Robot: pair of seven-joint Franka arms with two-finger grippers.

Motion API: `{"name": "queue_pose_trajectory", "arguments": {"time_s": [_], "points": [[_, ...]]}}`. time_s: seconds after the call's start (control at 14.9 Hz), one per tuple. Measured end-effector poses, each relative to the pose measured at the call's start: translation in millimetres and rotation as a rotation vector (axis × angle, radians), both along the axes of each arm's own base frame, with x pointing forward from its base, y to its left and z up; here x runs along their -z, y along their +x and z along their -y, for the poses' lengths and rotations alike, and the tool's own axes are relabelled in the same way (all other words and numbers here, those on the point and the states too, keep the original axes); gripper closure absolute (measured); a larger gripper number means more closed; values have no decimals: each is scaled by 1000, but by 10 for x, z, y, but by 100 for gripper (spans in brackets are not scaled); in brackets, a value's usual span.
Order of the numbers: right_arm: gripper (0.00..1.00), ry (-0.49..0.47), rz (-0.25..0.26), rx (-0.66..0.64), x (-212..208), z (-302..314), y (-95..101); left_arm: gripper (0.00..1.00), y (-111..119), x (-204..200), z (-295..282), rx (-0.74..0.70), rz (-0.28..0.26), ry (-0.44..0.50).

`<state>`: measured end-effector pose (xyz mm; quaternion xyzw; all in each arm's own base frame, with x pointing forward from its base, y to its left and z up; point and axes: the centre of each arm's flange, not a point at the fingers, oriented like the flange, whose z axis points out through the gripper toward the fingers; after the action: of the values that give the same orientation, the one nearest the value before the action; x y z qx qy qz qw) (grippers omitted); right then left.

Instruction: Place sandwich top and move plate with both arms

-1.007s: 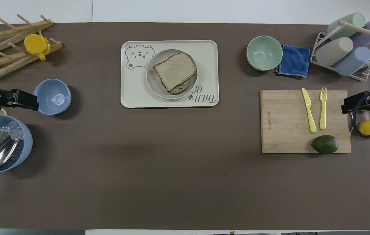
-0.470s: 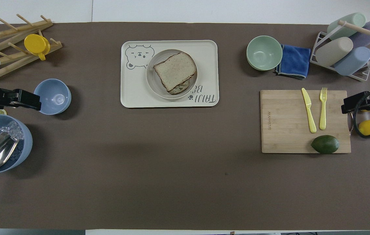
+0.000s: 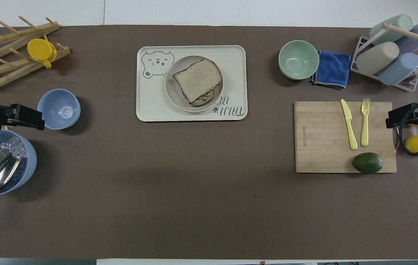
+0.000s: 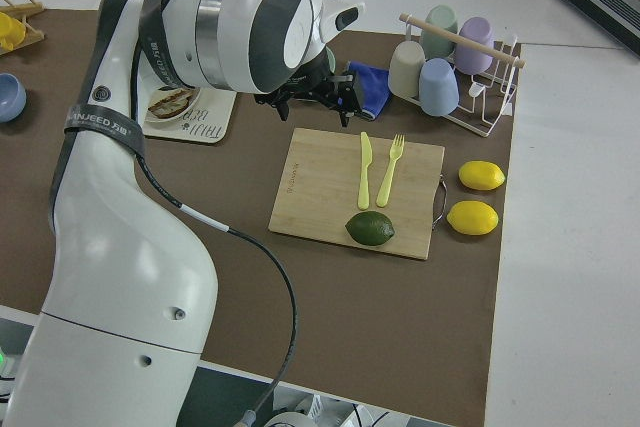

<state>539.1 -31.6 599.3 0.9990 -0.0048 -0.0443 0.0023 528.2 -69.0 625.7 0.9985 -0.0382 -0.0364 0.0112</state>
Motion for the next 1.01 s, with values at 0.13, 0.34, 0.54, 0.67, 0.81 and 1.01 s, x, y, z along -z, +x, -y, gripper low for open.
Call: {"name": "queue_pose_trajectory", "arguments": {"time_s": [0.13, 0.34, 0.54, 0.67, 0.81, 1.01], "points": [[0, 0, 0, 0, 0, 0, 0, 0, -12, -14, 4, -11, 0, -4], [0, 0, 0, 0, 0, 0, 0, 0, -11, -5, -1, -2, -2, -4], [0, 0, 0, 0, 0, 0, 0, 0, -7, 2, -2, 1, -3, -4], [0, 0, 0, 0, 0, 0, 0, 0, -13, 1, 37, 8, -3, -3], [0, 0, 0, 0, 0, 0, 0, 0, -18, -2, 60, 13, -2, -3], [0, 0, 0, 0, 0, 0, 0, 0, -19, -1, 65, 14, -3, -3]]}}
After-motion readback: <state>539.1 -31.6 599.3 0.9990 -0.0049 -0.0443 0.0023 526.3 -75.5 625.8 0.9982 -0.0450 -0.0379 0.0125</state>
